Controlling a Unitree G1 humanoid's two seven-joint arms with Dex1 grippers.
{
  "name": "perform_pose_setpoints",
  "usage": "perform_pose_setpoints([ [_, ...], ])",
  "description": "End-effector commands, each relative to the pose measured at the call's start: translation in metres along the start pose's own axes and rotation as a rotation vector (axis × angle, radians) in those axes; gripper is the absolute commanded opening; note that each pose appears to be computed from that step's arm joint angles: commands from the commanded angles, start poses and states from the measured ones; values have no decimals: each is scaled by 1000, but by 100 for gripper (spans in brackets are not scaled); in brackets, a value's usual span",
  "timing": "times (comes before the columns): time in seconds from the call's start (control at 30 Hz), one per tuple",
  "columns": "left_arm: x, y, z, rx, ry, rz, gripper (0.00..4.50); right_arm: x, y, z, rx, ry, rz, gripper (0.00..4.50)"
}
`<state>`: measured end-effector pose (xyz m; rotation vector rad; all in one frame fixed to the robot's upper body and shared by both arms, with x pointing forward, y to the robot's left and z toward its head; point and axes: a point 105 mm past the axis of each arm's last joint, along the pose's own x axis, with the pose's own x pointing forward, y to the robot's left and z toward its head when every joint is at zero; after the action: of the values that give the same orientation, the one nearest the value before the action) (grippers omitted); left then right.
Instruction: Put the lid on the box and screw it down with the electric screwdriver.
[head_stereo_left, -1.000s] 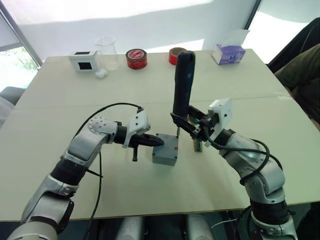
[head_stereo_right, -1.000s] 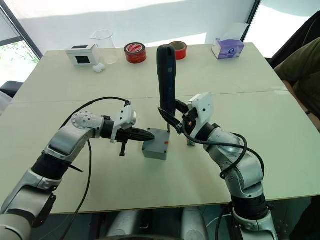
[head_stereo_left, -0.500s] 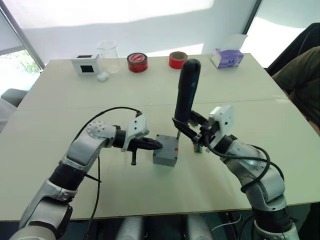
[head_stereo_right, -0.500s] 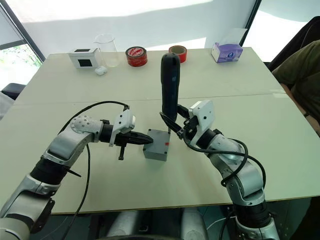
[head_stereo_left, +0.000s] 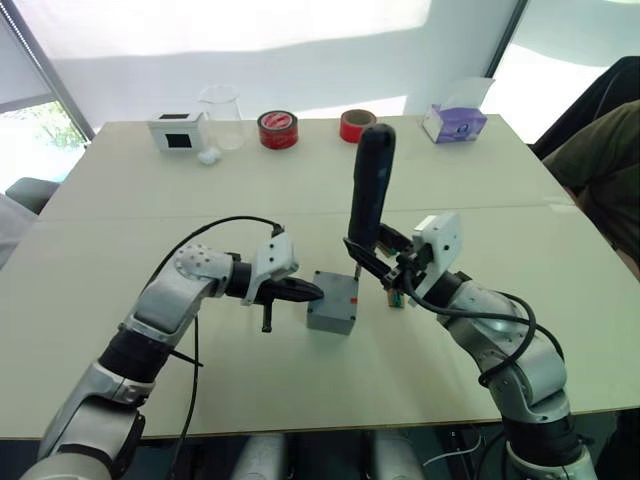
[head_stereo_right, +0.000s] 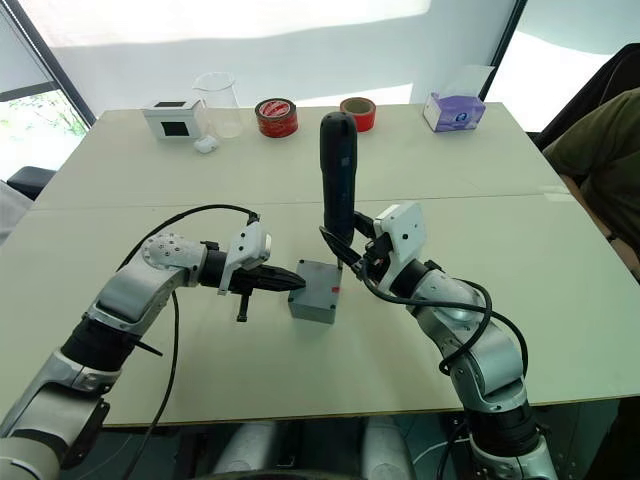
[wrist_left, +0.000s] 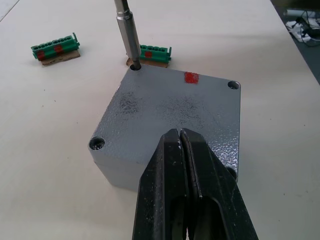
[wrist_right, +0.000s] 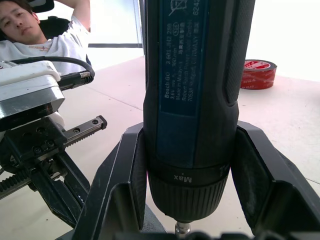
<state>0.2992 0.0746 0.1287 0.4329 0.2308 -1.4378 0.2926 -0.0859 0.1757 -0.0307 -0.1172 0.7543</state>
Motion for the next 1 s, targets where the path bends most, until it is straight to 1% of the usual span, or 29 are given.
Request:
perform_pose_setpoints([
  [0.03, 4, -5, -9, -14, 39, -17, 0, -6, 0, -44, 87, 163, -13, 176],
  [0.4, 3, -5, -9, -18, 41, -15, 0, -5, 0, -44, 74, 165, -8, 176],
  [0.63, 3, -5, -10, -19, 41, -15, 0, -3, -4, -32, 49, 128, -5, 176],
  [0.73, 3, -5, -9, -19, 40, -15, 0, -2, -9, -11, 18, 50, 6, 176],
  [0.77, 3, -5, -10, -29, 41, -15, 0, -1, -12, 10, -18, -12, 25, 176],
  [0.83, 2, -6, -12, -42, 42, -16, 0, -2, -14, 33, -61, -76, 50, 176],
  [0.87, 1, -6, -9, -69, 12, -12, 0, -3, -19, 47, -76, -92, 59, 176],
  [0.93, -2, -1, 0, -144, -81, 18, 0, -6, -29, 77, -76, -132, 67, 176],
  [0.97, -3, -1, 2, -165, -104, 25, 0, -7, -31, 85, -73, -140, 71, 176],
  [1.0, -6, 4, 9, -189, -153, 47, 0, -8, -36, 96, -31, -156, 64, 176],
])
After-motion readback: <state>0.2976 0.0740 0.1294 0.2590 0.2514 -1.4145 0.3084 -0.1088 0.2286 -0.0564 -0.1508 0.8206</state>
